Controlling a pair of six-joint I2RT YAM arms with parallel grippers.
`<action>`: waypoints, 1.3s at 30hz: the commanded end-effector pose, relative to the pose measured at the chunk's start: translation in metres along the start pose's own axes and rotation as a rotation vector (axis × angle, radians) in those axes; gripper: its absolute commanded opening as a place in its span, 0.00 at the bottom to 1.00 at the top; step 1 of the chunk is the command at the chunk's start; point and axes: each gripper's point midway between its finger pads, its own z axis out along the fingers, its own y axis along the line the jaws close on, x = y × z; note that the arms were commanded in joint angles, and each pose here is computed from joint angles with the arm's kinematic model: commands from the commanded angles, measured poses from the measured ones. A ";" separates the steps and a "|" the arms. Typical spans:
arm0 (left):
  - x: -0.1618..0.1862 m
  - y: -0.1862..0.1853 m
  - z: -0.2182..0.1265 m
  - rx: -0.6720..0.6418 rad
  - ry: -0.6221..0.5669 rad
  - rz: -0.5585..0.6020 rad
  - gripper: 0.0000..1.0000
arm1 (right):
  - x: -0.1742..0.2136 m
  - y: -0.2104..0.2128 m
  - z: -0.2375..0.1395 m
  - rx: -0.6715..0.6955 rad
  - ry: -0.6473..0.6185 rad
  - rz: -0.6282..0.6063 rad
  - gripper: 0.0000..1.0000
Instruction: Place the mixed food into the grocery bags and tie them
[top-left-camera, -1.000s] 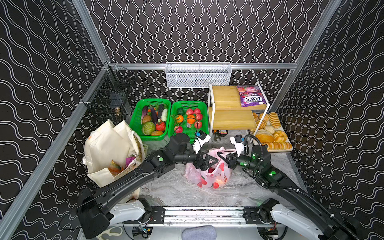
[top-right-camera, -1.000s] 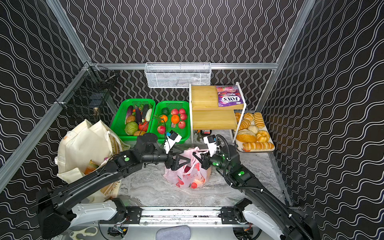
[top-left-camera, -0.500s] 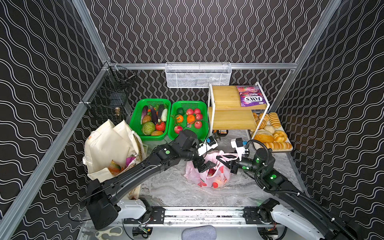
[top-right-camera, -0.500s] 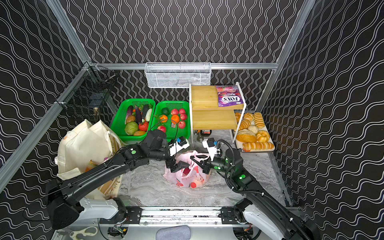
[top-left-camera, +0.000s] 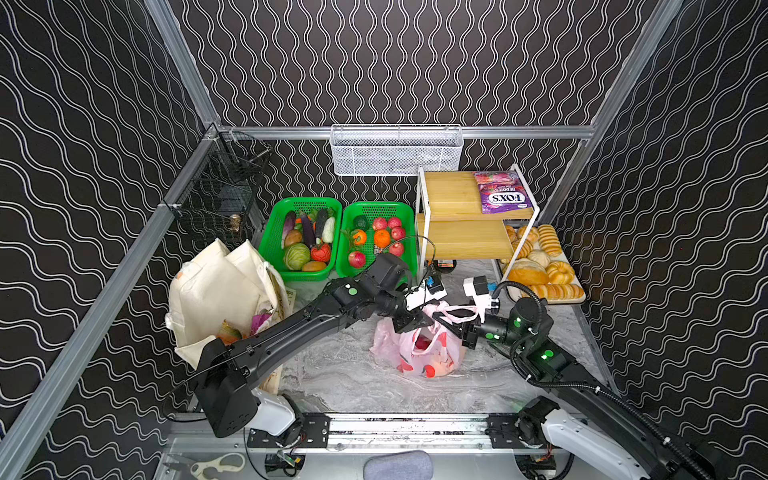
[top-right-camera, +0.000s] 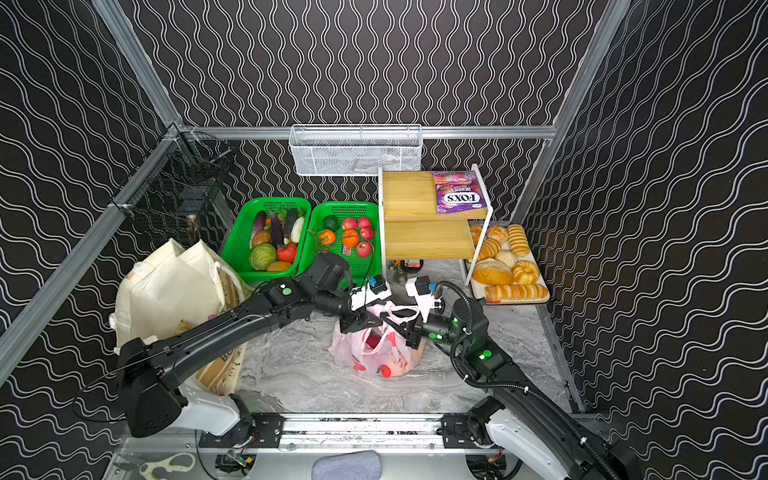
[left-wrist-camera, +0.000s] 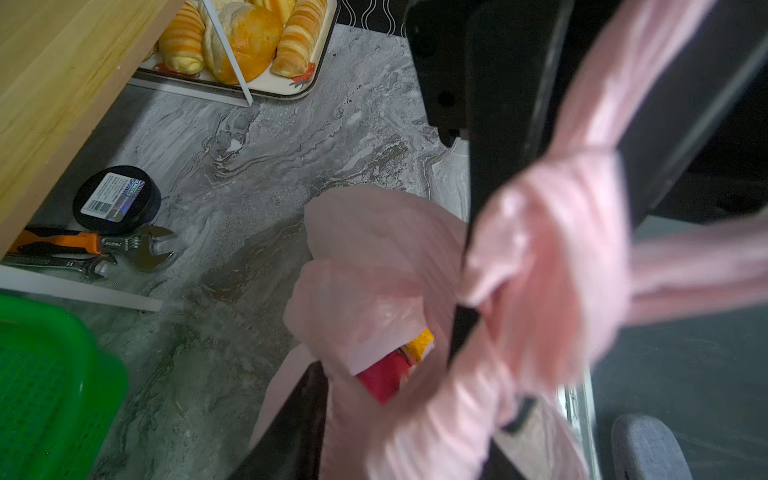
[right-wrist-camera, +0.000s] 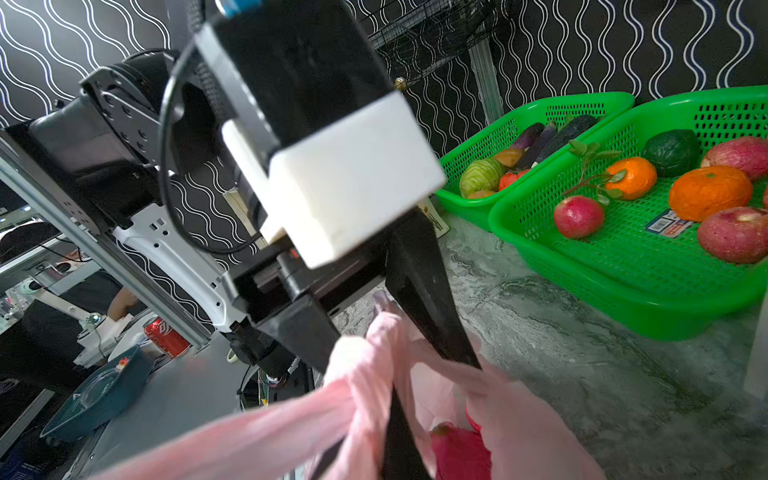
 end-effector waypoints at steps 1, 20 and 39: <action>0.004 -0.003 -0.002 0.015 0.037 0.011 0.35 | -0.009 0.006 0.001 -0.028 -0.030 -0.023 0.10; -0.035 0.011 -0.025 -0.119 -0.221 -0.079 0.00 | 0.013 -0.010 -0.006 0.074 0.033 0.059 0.49; -0.056 0.018 -0.033 -0.136 -0.478 -0.228 0.00 | 0.038 0.010 0.006 -0.093 0.130 0.170 0.39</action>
